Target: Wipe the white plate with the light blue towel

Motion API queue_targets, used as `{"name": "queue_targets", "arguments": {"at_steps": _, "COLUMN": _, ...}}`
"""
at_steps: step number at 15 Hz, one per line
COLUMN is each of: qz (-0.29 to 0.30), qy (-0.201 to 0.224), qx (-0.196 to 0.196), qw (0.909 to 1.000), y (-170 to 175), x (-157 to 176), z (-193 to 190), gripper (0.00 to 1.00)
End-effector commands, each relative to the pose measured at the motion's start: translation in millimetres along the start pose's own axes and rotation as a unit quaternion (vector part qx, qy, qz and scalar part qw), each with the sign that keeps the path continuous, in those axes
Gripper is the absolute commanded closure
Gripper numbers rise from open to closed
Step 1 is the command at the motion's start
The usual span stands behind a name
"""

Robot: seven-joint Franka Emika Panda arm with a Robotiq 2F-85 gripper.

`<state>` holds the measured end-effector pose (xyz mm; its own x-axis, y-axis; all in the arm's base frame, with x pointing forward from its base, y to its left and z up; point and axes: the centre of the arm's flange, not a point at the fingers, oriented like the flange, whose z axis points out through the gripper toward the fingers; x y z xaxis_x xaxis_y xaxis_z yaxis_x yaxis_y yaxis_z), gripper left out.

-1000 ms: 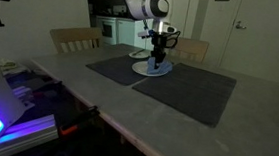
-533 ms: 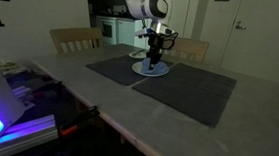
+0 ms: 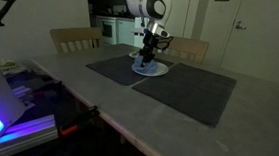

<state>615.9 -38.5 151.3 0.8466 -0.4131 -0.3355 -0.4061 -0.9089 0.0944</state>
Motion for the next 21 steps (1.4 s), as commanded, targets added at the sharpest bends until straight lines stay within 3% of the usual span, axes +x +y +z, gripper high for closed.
{"name": "queue_targets", "arguments": {"at_steps": 1, "qz": -0.010, "qy": 0.052, "qx": 0.037, "qw": 0.9979, "y": -6.2, "x": 7.2, "z": 10.1, "gripper": 0.98}}
{"name": "queue_targets", "arguments": {"at_steps": 4, "qz": 0.005, "qy": 0.096, "qx": 0.040, "qw": 0.9946, "y": -1.7, "x": 12.9, "z": 1.3, "gripper": 0.98}}
{"name": "queue_targets", "arguments": {"at_steps": 8, "qz": 0.031, "qy": 0.144, "qx": -0.002, "qw": 0.9891, "y": 9.4, "x": 23.4, "z": -7.3, "gripper": 0.98}}
{"name": "queue_targets", "arguments": {"at_steps": 12, "qz": 0.055, "qy": 0.165, "qx": -0.040, "qw": 0.9840, "y": 22.4, "x": 26.4, "z": -11.8, "gripper": 0.98}}
{"name": "queue_targets", "arguments": {"at_steps": 18, "qz": 0.032, "qy": 0.066, "qx": -0.046, "qw": 0.9963, "y": 25.5, "x": 16.8, "z": -2.4, "gripper": 0.98}}
{"name": "queue_targets", "arguments": {"at_steps": 21, "qz": -0.013, "qy": 0.006, "qx": -0.040, "qw": 0.9991, "y": 15.5, "x": 9.3, "z": 2.6, "gripper": 0.98}}
